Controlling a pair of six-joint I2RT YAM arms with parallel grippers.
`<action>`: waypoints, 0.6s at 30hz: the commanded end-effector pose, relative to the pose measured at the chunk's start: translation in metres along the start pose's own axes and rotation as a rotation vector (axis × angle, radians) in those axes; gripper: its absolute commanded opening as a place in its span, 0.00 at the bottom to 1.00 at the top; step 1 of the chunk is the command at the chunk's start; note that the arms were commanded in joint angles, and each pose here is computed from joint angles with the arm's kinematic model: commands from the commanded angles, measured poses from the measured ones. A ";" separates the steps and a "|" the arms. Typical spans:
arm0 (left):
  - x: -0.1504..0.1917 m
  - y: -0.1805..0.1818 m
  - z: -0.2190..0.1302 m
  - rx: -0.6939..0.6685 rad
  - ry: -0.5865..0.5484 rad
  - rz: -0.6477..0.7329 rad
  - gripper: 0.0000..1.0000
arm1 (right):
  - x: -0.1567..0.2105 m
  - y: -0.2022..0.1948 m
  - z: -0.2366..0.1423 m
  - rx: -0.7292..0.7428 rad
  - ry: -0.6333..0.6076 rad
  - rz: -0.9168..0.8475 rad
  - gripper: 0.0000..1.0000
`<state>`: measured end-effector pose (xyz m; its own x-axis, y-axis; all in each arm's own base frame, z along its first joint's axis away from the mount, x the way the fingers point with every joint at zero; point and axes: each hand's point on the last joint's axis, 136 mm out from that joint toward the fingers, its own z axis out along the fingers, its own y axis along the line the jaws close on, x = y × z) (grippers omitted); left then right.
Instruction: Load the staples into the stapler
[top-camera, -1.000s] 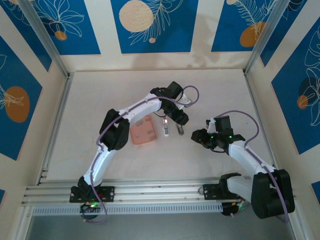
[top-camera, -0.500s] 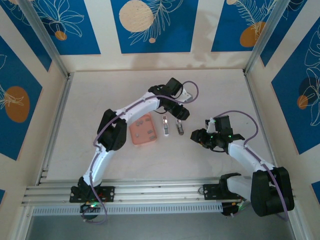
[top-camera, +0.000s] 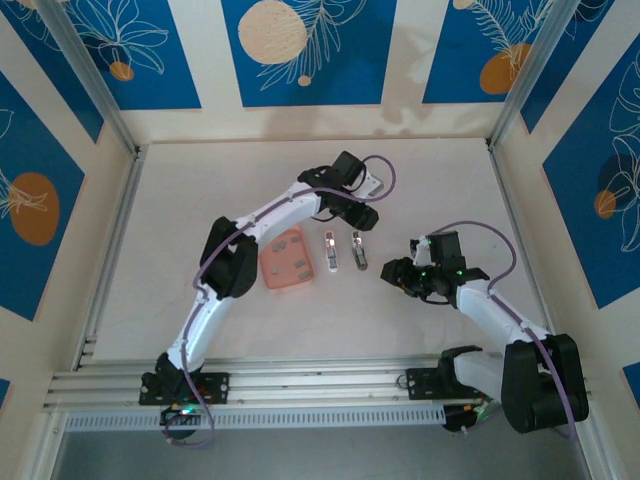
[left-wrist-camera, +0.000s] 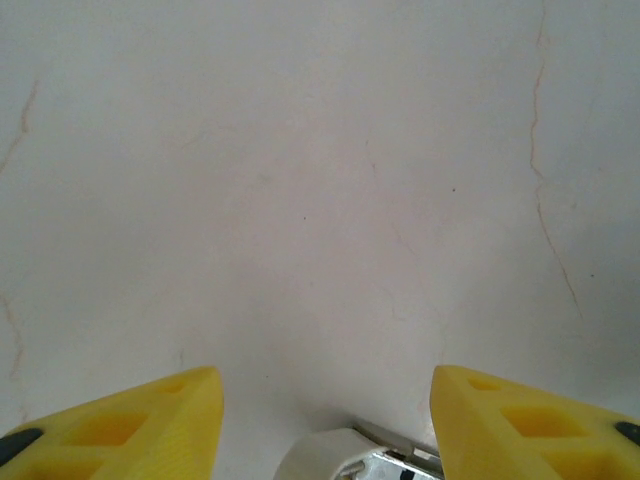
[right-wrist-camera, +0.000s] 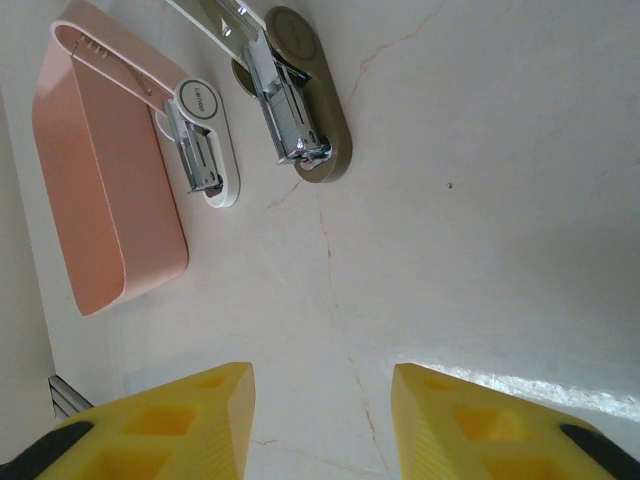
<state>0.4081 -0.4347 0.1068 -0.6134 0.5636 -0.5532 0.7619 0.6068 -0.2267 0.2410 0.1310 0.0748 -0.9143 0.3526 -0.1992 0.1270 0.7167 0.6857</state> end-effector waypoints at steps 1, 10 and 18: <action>0.015 -0.002 0.011 0.044 0.069 -0.011 0.56 | 0.000 0.005 -0.003 -0.019 0.008 -0.008 0.42; 0.028 -0.016 0.008 0.123 0.117 0.006 0.55 | 0.000 0.006 -0.004 -0.022 0.001 -0.012 0.42; 0.034 -0.051 -0.011 0.202 0.122 0.115 0.53 | 0.000 0.005 -0.003 -0.018 0.002 -0.013 0.42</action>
<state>0.3678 -0.4376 0.0784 -0.5979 0.6615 -0.4526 0.8014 0.5021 -0.3249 0.2411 0.1310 0.0748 -0.9142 0.3525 -0.2000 0.1265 0.7170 0.6855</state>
